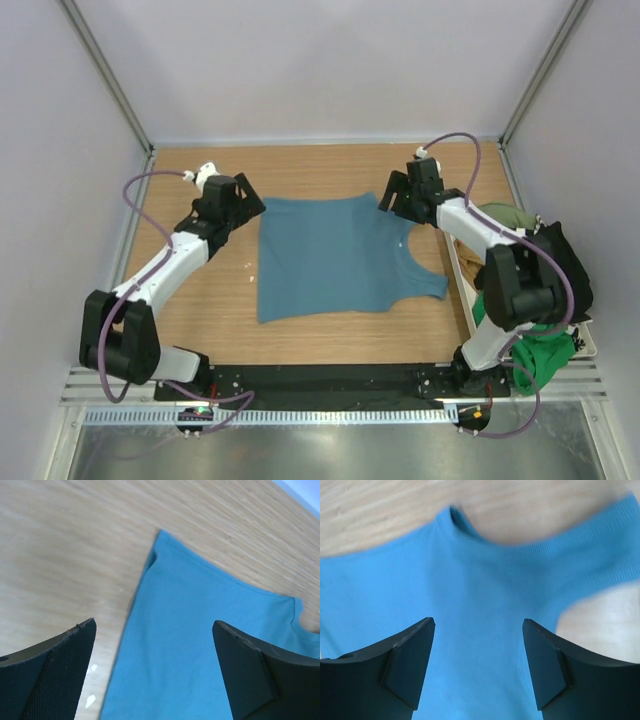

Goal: Fold and stack the tank tops
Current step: Flatten the tank top out, then fold the tank top

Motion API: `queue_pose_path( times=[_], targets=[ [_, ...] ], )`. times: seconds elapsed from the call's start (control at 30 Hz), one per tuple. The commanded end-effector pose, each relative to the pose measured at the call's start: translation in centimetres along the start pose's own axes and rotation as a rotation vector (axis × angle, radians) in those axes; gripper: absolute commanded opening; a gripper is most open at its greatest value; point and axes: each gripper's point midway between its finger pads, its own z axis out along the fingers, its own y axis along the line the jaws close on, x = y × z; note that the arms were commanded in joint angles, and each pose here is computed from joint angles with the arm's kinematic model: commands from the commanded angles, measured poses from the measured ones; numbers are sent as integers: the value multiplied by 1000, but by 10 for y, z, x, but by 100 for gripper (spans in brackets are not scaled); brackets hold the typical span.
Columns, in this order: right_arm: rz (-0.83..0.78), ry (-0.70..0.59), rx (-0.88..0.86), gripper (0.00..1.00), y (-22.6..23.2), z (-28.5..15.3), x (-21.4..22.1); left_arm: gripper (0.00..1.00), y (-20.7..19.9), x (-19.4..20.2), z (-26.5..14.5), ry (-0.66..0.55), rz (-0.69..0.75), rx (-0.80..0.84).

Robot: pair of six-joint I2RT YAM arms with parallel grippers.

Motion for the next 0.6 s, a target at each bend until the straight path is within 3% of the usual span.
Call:
queue_pose_path(
  times=[0.0, 0.1, 0.17, 0.27, 0.5, 0.57],
  targets=[
    [-15, -65, 65, 79, -11, -35, 17, 100, 34, 1, -22, -61, -93, -80],
    [-50, -59, 112, 79, -25, -60, 52, 99, 32, 33, -35, 50, -127, 0],
    [-58, -40, 104, 74, -31, -78, 78, 98, 32, 58, -51, 119, -152, 65],
    [-51, -5, 72, 65, -37, -101, 114, 90, 43, 87, -73, 166, -159, 92],
    [6, 104, -14, 48, -51, -121, 185, 87, 79, 126, -117, 203, -133, 87],
    [22, 138, -35, 47, -53, -119, 200, 84, 84, 136, -122, 220, -133, 95]
  ],
)
